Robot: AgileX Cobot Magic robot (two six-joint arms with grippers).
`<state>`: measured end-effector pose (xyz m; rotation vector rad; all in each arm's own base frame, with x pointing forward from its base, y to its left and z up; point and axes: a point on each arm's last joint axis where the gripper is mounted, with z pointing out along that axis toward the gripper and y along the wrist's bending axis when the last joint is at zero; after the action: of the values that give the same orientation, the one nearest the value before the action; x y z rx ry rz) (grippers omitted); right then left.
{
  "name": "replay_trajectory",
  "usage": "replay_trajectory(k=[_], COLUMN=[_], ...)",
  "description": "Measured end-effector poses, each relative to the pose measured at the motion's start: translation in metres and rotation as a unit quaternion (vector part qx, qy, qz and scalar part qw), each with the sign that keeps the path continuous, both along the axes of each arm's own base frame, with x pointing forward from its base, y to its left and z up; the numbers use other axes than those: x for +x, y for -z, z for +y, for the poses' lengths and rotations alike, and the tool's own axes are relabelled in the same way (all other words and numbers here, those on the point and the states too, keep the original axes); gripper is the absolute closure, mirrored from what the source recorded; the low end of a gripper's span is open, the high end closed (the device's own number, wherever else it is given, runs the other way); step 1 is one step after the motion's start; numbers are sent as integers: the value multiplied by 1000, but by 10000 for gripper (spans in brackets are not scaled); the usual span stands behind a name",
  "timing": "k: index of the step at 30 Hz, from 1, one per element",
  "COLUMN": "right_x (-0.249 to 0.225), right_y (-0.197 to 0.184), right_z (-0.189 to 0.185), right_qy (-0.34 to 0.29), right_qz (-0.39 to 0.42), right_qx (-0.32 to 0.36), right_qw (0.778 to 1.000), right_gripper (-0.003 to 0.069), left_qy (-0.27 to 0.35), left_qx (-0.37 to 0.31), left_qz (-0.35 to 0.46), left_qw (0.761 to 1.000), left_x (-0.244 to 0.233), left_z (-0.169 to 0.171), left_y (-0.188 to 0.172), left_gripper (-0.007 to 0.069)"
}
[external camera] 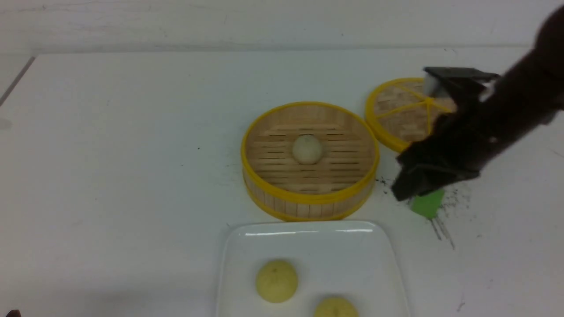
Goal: Put the steamed buns into the plate on the white tablecloth.
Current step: 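Reach toward a bun in the bamboo steamer with the right gripper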
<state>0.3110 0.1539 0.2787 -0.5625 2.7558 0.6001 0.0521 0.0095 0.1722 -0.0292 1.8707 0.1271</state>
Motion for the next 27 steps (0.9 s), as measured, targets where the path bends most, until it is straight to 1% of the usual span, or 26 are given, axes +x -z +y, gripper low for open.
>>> replay_trajectory(k=[2,4,5,8,9,11,12,15,20,22,23,24,25,26,27], right_x=[15,35,41,67,71,93,94,117,128,131,132,132,133,133,132], right_y=[1,12,12,27,29,34,37,40,51,66,70,71,75,76,74], right_z=[22,47,55,79,81,94,95,101,102,103,104,104,104,103,102], right_qy=[-26,-48,-53,-66,-68,-71,-71,-60,-49,-50,-50,-51,-52,-51,-53], right_qz=[-13,-23,-32,-44,-47,-69,-66,-102,-111,-101,-98,-98,-95,-95,-93], right_qx=[-6,-16,-14,-17,-17,-17,-19,-37,-53,-61,-64,-65,-69,-70,-72], right_qw=[1000,998,998,997,996,995,995,992,991,992,992,992,992,992,992], right_gripper=[244,177,163,106,100,78,78,76,76,92,111,116,180,228,335], left_qy=[0,0,0,0,0,0,0,0,0,0,0,0,0,0,0], left_qx=[0,0,0,0,0,0,0,0,0,0,0,0,0,1,1], left_qz=[0,0,0,0,0,0,0,0,0,0,0,0,0,0,0], left_qw=[1000,1000,1000,1000,1000,1000,1000,1000,1000,1000,1000,1000,1000,1000,1000], left_x=[0,0,0,0,0,0,0,0,0,0,0,0,0,0,0], left_z=[0,0,0,0,0,0,0,0,0,0,0,0,0,0,0], left_y=[0,0,0,0,0,0,0,0,0,0,0,0,0,0,0], left_gripper=[384,384,384,384,384,384,384,384,384,384,384,384,384,384,384])
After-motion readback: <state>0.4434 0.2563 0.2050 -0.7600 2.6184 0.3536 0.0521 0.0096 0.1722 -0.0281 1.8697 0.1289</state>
